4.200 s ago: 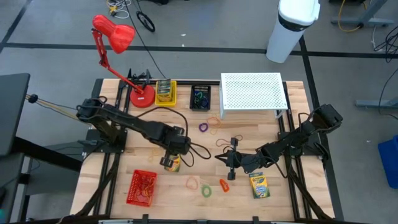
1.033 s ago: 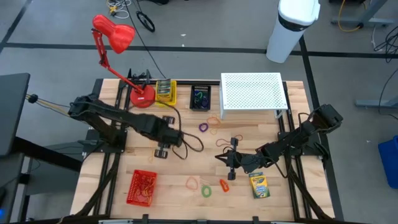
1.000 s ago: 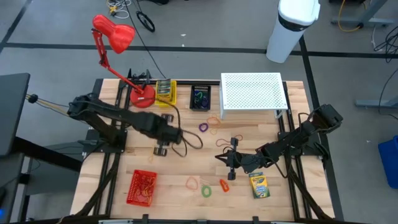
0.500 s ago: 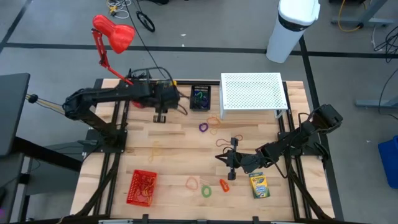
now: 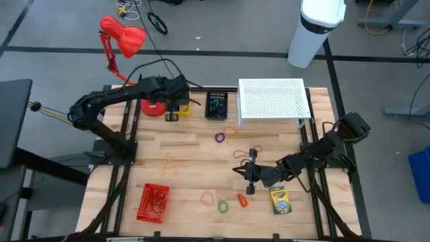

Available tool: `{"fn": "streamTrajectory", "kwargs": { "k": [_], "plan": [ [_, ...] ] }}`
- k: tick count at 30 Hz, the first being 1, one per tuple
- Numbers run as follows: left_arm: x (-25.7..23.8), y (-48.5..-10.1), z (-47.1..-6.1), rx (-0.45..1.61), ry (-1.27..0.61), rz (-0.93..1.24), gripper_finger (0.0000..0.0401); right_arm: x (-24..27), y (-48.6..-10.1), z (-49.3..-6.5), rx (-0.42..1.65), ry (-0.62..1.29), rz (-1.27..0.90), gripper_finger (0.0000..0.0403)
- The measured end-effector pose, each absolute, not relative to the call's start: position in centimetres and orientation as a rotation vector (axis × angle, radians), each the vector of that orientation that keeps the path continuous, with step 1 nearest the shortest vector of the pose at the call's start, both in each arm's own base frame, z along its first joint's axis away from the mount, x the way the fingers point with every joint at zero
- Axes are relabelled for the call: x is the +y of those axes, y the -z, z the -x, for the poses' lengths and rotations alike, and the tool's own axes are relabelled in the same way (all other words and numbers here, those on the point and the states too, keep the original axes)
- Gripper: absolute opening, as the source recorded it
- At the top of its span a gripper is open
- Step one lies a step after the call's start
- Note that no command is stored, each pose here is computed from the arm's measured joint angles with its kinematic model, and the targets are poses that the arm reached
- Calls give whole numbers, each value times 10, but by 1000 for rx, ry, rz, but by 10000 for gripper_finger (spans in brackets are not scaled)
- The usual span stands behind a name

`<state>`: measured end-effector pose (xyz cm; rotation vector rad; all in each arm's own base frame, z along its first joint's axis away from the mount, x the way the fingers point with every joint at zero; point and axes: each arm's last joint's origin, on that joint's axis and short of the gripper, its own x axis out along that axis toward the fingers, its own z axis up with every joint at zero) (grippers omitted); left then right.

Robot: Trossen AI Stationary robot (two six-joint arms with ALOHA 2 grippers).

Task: Pick & Place Office Desk Supplies
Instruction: Put the left yellow crayon box into the yellow bin

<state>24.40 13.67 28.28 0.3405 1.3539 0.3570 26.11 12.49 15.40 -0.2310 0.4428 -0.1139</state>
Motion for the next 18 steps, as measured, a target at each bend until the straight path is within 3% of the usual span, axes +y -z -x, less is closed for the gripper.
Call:
{"fn": "streamTrajectory", "kwargs": {
  "k": [18],
  "plan": [
    [159,-265,-246,1421,-368,-308,109,125,-154,-261,447,113,234,17]
  ]
}}
